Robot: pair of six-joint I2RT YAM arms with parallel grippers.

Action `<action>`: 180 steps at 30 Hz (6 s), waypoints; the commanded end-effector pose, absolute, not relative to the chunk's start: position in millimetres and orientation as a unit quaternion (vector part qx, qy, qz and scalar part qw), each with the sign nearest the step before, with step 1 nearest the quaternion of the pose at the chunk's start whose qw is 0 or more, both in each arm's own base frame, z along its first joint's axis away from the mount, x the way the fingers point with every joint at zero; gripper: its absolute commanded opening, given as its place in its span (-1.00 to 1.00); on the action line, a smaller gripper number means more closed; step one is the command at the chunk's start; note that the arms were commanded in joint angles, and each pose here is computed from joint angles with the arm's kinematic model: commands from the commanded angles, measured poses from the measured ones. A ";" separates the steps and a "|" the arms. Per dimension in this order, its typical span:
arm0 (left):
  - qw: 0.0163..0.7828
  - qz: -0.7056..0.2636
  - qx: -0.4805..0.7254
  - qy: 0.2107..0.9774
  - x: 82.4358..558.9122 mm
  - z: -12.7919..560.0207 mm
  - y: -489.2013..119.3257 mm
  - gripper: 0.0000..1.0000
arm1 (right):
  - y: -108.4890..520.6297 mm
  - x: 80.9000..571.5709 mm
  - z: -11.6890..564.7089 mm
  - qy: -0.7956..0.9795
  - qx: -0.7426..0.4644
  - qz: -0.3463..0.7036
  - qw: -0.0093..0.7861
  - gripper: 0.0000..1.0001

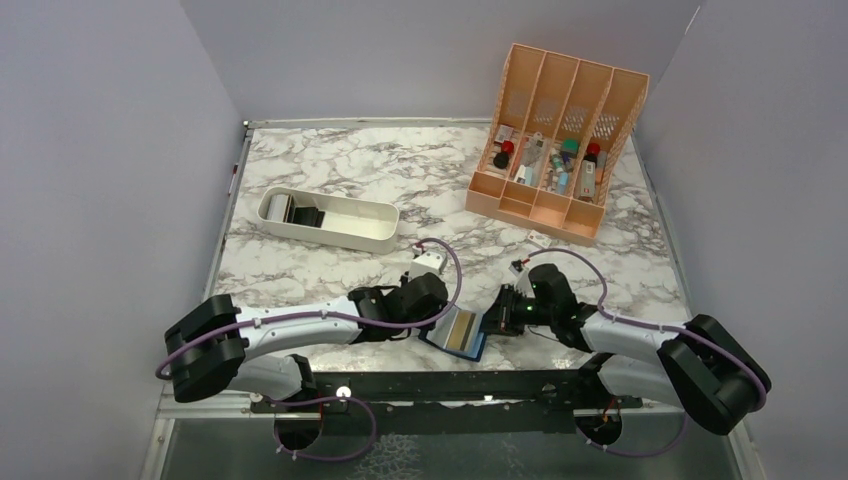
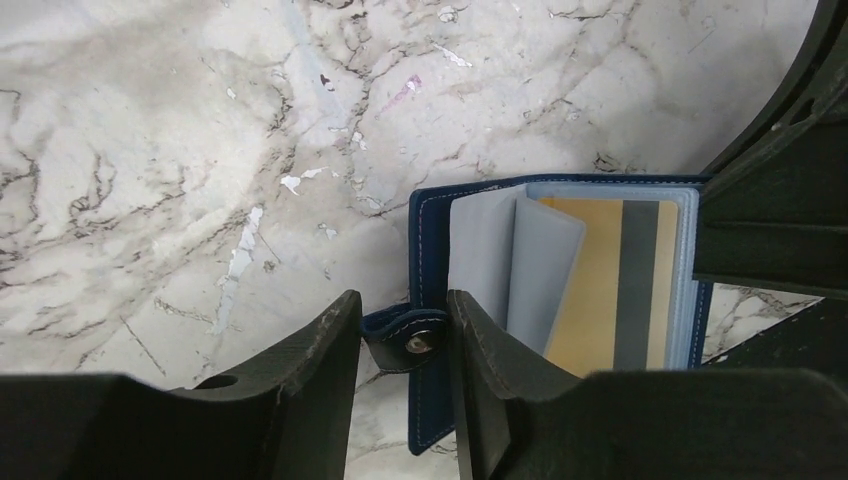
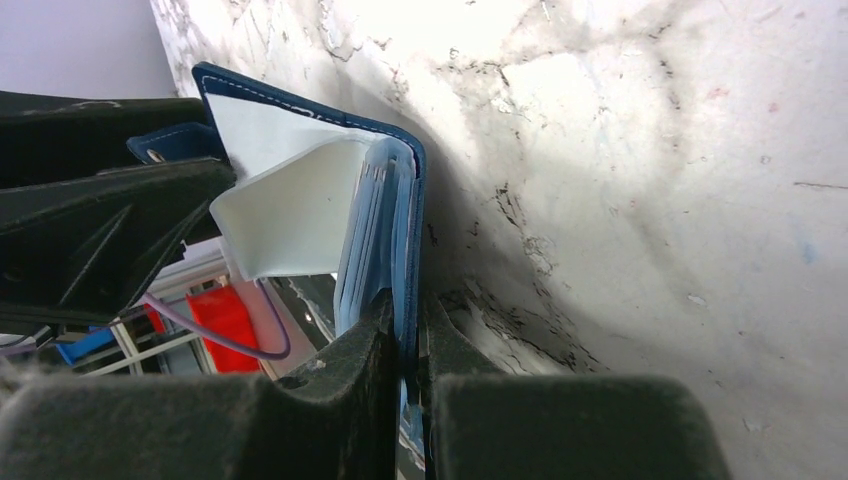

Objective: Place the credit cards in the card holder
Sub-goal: Close the card holder at the center of the board.

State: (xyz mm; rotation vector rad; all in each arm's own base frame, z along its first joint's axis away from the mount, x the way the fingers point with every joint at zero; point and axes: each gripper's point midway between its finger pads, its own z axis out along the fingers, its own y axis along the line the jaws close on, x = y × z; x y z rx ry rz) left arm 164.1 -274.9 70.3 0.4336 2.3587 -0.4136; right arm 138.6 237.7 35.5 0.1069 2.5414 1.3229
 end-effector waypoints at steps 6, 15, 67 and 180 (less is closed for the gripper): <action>0.361 -0.162 0.165 0.903 167.3 80.1 -275.1 -0.60 | 237.7 140.9 30.0 0.881 0.034 0.451 0.141 -0.74; 0.351 -0.246 0.136 0.893 151.6 83.5 -284.4 -1.00 | 247.1 141.2 59.3 0.862 0.017 0.485 0.145 -0.37; 0.272 -0.387 0.049 0.879 147.9 64.3 -309.0 -0.91 | 263.0 156.2 9.5 0.935 -0.083 0.307 0.156 -0.44; 0.247 -0.371 0.018 0.895 125.0 66.0 -259.4 -0.36 | 319.0 144.7 81.8 0.887 -0.117 0.385 0.229 -0.34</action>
